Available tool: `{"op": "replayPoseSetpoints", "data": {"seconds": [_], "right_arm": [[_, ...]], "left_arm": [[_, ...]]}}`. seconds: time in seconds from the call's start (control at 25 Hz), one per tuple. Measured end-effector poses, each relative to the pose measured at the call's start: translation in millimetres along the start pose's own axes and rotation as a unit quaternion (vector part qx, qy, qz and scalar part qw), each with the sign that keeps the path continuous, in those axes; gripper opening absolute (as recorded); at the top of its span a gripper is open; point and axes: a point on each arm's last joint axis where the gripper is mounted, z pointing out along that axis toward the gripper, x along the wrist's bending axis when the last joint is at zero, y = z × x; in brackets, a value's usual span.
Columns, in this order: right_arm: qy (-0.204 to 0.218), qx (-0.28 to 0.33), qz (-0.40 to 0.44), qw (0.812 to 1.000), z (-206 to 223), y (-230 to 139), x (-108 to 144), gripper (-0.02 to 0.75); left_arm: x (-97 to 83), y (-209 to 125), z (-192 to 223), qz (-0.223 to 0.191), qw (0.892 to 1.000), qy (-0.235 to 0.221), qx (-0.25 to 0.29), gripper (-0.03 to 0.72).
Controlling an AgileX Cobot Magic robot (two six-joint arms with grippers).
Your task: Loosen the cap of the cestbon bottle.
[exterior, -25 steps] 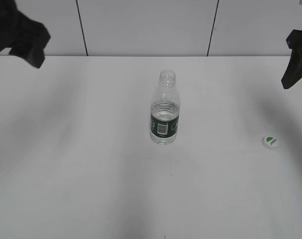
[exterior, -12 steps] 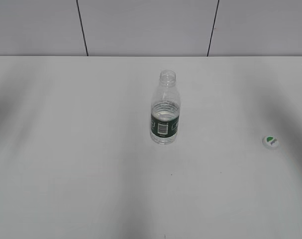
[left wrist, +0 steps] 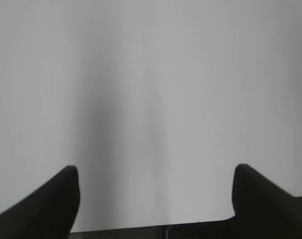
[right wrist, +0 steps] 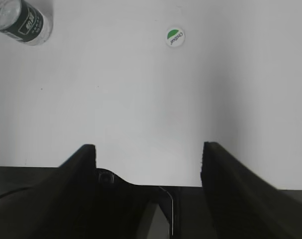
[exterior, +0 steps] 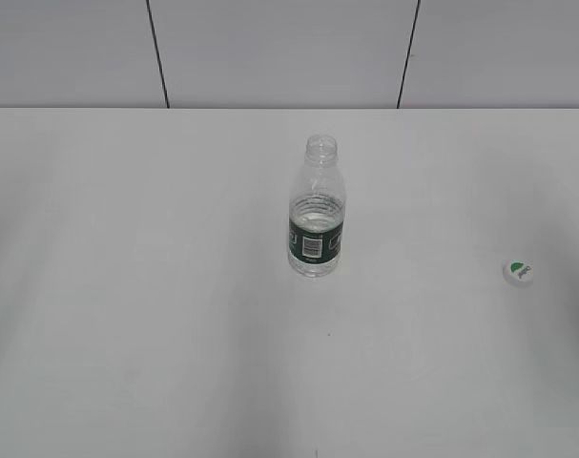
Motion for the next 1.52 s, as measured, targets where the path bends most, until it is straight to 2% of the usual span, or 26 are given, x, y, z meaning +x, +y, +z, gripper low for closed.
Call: {"op": "replayPoseSetpoints", "data": {"seconds": [0.08,0.36,0.44,0.64,0.92,1.52], "right_arm": [[-0.004,-0.018,-0.004,1.0,-8.4,-22.8,1.6,0.507],[-0.021,-0.113,-0.02,0.993,-27.2,-96.7,4.8,0.507],[-0.029,-0.15,-0.025,0.988,-27.8,-112.3,4.2,0.507],[-0.046,-0.195,-0.033,0.979,-14.0,-145.7,0.5,0.507],[-0.053,-0.272,-0.046,0.96,-12.6,-179.7,1.1,0.507],[-0.068,-0.276,-0.051,0.957,-11.5,-182.8,-1.4,0.507]], "left_arm": [[0.2,-28.0,-18.8,0.001,0.999,0.005,-0.044,0.552],[-6.1,-105.5,-21.3,-0.007,0.994,-0.018,-0.108,0.532],[-6.9,-121.1,-19.0,-0.005,0.992,-0.019,-0.128,0.526],[-5.4,-146.5,-17.9,0.005,0.98,-0.003,-0.197,0.517],[-5.8,-157.9,-17.2,0.004,0.964,-0.001,-0.266,0.51],[-5.8,-156.8,-12.8,0.004,0.962,0.0,-0.271,0.45]]}}
